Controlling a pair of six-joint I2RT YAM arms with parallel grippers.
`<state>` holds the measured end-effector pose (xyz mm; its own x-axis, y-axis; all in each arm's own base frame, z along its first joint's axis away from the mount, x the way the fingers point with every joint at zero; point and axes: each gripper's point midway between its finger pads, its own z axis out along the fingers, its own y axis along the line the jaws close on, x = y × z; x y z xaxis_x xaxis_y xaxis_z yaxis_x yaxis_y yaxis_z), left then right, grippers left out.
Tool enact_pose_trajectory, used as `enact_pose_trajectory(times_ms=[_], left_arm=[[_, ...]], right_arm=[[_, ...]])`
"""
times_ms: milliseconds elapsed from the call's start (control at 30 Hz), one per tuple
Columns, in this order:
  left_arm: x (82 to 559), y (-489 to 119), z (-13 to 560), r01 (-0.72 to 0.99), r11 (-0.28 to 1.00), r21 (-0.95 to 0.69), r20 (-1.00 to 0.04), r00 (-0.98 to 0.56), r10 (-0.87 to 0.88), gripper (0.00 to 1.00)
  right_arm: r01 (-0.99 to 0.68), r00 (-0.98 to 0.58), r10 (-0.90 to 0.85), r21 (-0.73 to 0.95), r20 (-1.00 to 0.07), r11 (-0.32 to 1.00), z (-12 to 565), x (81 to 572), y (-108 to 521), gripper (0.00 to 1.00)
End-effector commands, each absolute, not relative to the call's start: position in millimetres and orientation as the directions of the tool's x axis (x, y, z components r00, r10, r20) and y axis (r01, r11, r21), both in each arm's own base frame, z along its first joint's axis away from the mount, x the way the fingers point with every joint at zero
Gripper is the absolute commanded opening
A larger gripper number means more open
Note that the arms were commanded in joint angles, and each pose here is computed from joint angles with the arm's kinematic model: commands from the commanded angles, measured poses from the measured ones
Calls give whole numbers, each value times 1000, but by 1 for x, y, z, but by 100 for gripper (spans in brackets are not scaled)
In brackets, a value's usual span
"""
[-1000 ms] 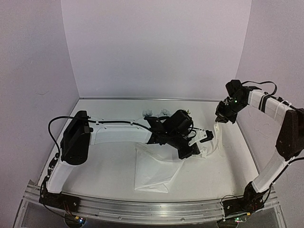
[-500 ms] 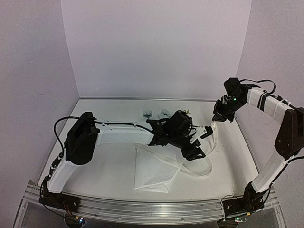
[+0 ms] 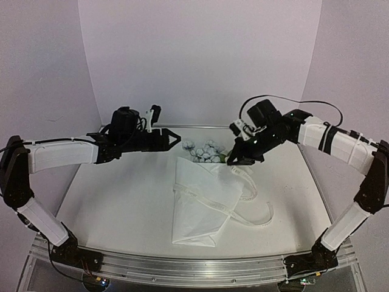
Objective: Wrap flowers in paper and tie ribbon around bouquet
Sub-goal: Place the right side of the ribbon on the folded bouquet, then cross the ribbon over the folded bouquet.
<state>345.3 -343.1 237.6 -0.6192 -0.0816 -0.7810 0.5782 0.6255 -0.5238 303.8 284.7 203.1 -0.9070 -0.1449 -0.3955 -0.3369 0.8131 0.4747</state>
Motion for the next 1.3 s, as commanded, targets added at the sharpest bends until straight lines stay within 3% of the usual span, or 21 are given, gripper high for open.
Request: enact_pose_trajectory(times_ms=[0, 100, 167, 233, 333, 433, 500, 600, 733, 833, 933, 1267], left_arm=[[342, -302, 198, 402, 694, -597, -653, -747, -129, 68], [341, -301, 179, 382, 705, -598, -603, -793, -82, 66], [340, -308, 169, 382, 694, -610, -570, -820, -50, 64], [339, -314, 163, 381, 681, -625, -545, -838, -32, 64], [338, -318, 157, 379, 673, -635, -528, -849, -19, 64], [336, -318, 156, 384, 667, -639, -524, -852, -11, 64], [334, -318, 155, 386, 665, -639, -522, -853, -6, 63], [331, -316, 154, 386, 667, -637, -518, -855, 0, 63], [330, -311, 154, 378, 684, -624, -524, -852, -7, 62], [331, -305, 155, 361, 702, -613, -524, -852, -20, 60], [330, -301, 155, 343, 715, -609, -516, -856, -29, 59], [317, -304, 155, 402, 690, -602, -521, -853, 42, 56]], right_arm=[[-567, -823, -445, 471, -354, 676, 179, 214, 314, 0], [-536, -843, -476, 460, -251, 708, 145, 198, 303, 0], [-517, -853, -483, 450, -198, 728, 134, 193, 297, 6], [-503, -858, -489, 444, -156, 741, 129, 190, 295, 28], [-497, -865, -478, 389, -153, 776, 128, 197, 288, 54], [-491, -871, -461, 330, -169, 806, 133, 207, 281, 73], [-468, -884, -439, 297, -163, 832, 137, 214, 279, 78], [-400, -916, -376, 265, -136, 878, 134, 224, 285, 78], [-402, -910, -374, 155, -181, 903, 126, 244, 310, 73], [-324, -937, -296, 140, -186, 936, 119, 262, 325, 63], [-265, -953, -240, 129, -184, 955, 110, 273, 335, 59], [-178, -973, -159, 102, -169, 979, 84, 291, 353, 58]])
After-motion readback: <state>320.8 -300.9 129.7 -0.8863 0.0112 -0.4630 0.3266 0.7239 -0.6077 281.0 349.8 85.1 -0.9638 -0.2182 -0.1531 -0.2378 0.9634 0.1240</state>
